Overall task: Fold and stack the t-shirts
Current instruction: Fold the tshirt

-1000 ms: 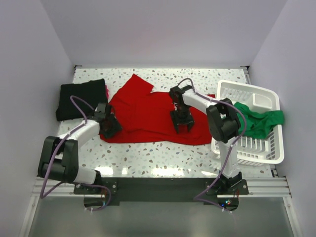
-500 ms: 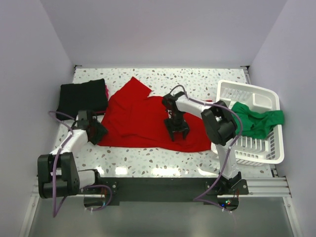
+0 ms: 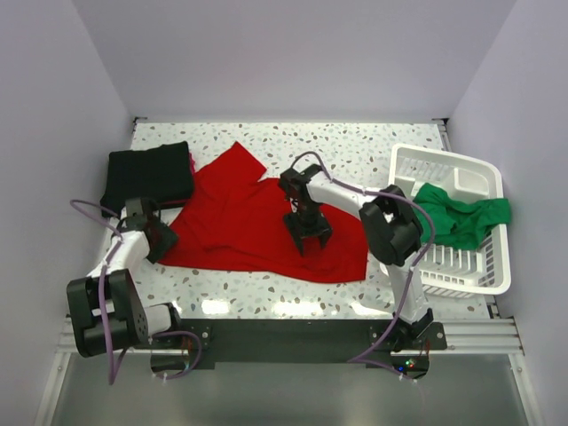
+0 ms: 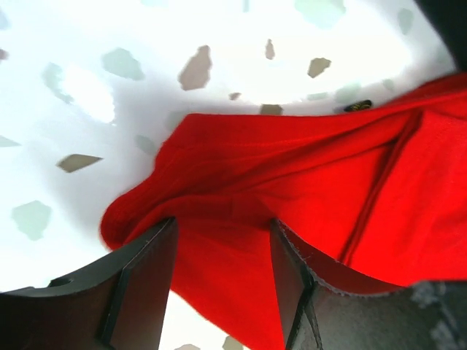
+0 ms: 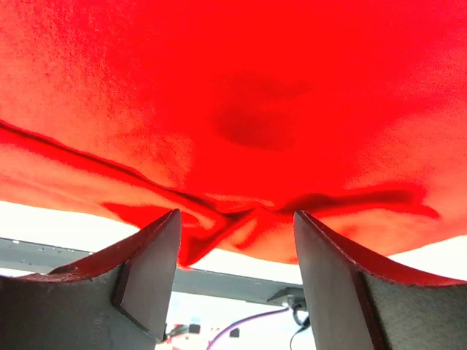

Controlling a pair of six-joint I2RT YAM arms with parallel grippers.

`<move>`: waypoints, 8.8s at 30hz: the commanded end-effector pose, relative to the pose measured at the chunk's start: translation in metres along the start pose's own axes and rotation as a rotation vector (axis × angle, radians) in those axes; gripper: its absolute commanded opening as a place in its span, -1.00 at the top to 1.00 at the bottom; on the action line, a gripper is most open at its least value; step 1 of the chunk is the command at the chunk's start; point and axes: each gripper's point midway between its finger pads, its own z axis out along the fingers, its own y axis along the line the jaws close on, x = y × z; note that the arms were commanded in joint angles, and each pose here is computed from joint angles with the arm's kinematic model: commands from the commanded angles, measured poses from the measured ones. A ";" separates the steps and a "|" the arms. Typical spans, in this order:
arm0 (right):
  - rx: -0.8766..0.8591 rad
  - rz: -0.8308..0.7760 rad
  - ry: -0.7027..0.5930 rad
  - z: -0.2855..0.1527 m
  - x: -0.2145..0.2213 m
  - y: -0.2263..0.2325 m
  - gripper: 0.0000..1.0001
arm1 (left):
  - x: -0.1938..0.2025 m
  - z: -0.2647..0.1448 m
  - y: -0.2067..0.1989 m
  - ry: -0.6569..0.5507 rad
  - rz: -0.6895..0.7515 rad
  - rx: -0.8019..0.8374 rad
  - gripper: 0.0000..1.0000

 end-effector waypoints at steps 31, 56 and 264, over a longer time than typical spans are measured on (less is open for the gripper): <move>0.065 0.317 -0.060 0.006 0.005 -0.087 -0.05 | 0.025 0.006 -0.074 0.112 0.236 0.166 -0.16; 0.052 0.332 -0.141 -0.004 -0.019 -0.096 0.07 | 0.030 0.007 -0.066 0.115 0.240 0.149 -0.16; -0.095 0.222 0.021 0.042 0.063 -0.053 -0.35 | 0.125 -0.016 -0.039 0.240 0.274 0.129 -0.86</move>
